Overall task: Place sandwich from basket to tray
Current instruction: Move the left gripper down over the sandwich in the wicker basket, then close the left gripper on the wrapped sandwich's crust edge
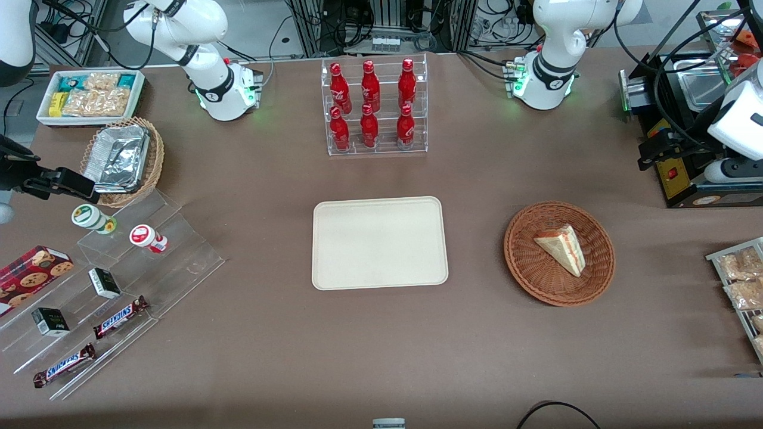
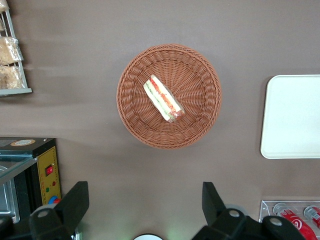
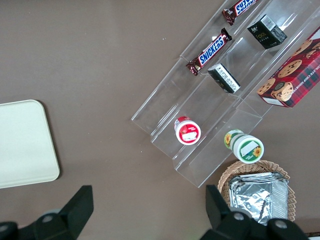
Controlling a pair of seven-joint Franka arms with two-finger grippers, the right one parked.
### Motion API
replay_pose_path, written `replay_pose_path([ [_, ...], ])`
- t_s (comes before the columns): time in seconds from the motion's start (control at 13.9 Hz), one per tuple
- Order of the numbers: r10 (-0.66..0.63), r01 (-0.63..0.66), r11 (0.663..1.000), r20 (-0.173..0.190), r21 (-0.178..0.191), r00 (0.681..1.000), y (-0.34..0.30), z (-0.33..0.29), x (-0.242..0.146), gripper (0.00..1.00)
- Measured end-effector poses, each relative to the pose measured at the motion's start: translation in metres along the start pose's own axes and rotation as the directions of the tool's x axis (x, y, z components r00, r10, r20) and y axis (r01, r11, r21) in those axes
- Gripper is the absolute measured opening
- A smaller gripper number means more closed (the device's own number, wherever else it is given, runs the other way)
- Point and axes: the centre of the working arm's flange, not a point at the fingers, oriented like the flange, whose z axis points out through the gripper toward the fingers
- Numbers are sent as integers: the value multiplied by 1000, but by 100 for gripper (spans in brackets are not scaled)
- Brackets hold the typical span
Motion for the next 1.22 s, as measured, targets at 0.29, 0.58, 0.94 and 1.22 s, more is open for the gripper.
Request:
replay_pose_path([
  [0.29,1,-1,1000,14,1,1000,0,4,1,100],
  [0.58,0,0,1000,58,6,998,2,54,27,100],
  [0.94,-152,152,988,-15,-2,988,13,167,51,100],
  [1.22,-321,317,947,-108,-52,941,33,242,40,100],
])
